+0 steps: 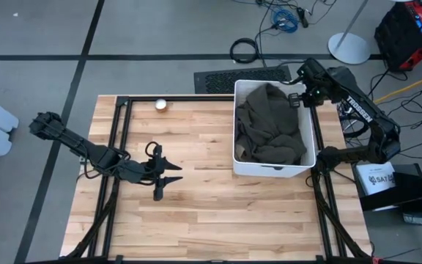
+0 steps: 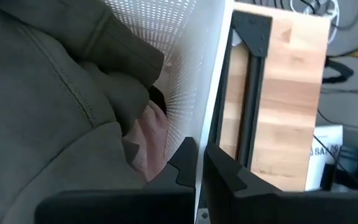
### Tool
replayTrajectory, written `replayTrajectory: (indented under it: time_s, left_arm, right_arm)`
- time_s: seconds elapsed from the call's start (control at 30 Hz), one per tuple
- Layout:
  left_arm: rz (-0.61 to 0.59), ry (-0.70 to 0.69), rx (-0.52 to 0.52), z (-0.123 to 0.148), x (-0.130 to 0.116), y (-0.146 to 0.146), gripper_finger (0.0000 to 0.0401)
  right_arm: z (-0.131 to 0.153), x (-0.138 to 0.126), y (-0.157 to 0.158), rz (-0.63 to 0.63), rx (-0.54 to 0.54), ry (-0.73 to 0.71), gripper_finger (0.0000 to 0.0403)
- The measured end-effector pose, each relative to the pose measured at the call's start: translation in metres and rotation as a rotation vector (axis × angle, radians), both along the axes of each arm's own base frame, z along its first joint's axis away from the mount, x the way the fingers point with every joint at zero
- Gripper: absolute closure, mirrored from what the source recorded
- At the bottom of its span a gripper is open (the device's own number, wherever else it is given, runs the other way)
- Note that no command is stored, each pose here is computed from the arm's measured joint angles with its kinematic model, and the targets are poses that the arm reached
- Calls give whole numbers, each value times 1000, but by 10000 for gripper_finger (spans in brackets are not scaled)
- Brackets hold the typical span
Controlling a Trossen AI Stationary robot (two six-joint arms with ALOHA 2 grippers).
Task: Sort clothes
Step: Move the white laundry bin to the top middle of the table
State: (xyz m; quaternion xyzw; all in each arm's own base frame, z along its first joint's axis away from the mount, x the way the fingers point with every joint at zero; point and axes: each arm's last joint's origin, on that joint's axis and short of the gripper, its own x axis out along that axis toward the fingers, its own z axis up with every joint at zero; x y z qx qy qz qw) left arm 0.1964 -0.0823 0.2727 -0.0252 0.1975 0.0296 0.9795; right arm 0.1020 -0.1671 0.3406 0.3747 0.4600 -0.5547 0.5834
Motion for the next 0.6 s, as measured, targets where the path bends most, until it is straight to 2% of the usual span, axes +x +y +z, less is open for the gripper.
replayTrajectory:
  time_s: [0.23,0.47,0.6]
  left_arm:
    - [-3,-1,7,0,0,0,247]
    - [-2,-8,2,1,0,0,247]
    - [-2,-8,2,1,0,0,247]
  right_arm:
    - [7,-2,6,55,-23,-66,403]
    - [6,-2,5,38,-30,-59,402]
    - [6,-2,5,30,-40,-40,381]
